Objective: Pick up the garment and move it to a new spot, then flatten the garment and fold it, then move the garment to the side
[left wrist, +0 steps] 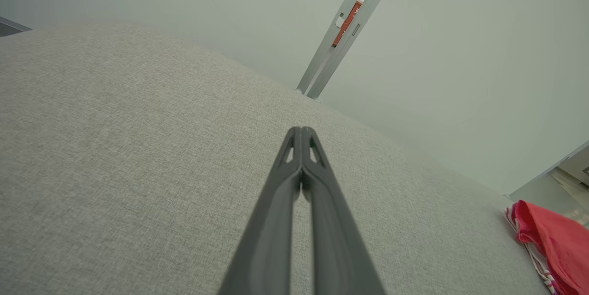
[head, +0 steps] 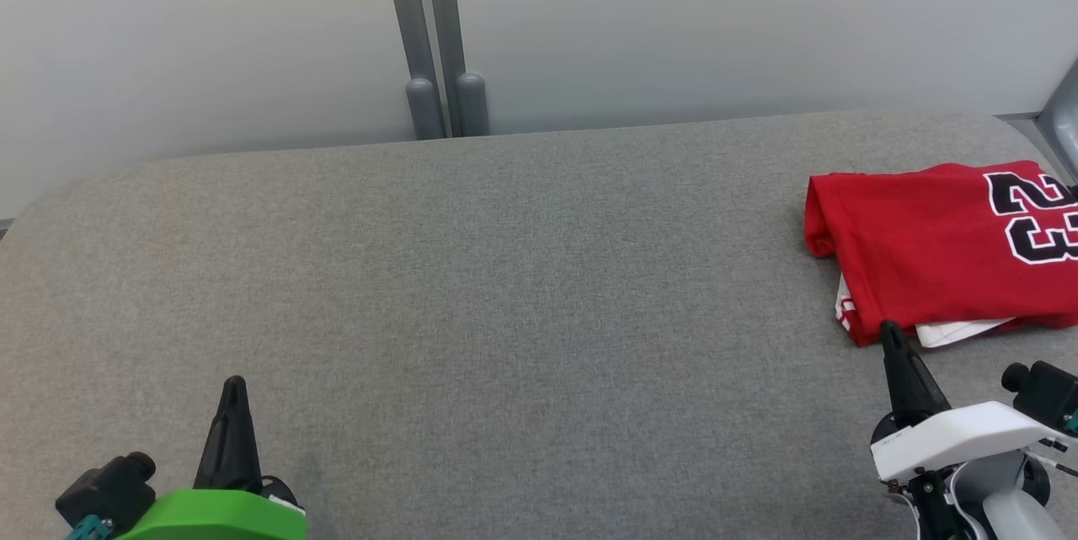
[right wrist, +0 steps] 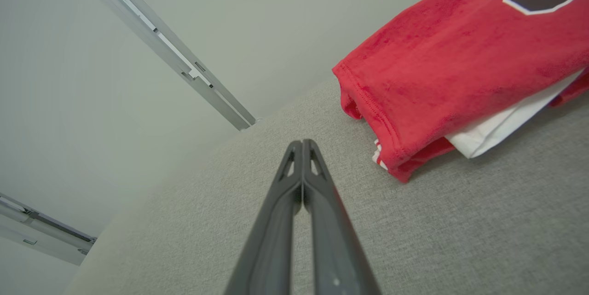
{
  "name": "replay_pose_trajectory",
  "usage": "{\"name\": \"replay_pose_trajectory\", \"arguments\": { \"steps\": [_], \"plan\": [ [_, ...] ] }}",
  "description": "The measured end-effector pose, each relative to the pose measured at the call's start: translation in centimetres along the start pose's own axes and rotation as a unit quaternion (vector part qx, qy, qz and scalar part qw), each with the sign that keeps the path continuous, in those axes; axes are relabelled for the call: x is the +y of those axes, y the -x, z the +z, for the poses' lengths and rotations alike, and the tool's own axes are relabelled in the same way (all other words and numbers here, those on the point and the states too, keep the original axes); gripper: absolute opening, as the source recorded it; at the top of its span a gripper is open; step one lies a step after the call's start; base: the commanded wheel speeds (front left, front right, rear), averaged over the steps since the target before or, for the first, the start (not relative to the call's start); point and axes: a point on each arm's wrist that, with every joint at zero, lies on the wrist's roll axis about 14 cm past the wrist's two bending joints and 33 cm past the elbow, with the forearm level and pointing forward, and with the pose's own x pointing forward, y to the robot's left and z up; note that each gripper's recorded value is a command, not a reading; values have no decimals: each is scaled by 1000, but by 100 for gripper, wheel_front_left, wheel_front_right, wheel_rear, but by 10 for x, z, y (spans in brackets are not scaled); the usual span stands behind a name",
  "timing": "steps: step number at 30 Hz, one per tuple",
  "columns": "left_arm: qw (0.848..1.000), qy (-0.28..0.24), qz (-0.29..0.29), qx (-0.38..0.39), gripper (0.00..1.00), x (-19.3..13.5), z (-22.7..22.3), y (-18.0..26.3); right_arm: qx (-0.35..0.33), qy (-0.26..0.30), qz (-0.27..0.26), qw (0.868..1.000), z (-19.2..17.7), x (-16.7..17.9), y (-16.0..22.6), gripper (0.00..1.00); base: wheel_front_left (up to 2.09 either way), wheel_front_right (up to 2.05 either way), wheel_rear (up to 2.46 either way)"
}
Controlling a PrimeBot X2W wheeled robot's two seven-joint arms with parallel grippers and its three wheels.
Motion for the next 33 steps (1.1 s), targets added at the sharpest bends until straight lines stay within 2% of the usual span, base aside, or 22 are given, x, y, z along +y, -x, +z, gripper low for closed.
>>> {"name": "replay_pose_trajectory", "arguments": {
  "steps": [13,33],
  "plan": [
    [996,94,8,6,0,0,2,-7,-2,-88,-18,996,2,-4,-2,0,0,0,0],
    [976,217,11,13,0,-1,3,-16,-7,-205,-32,978,3,-6,-4,0,0,0,0]
  ]
}}
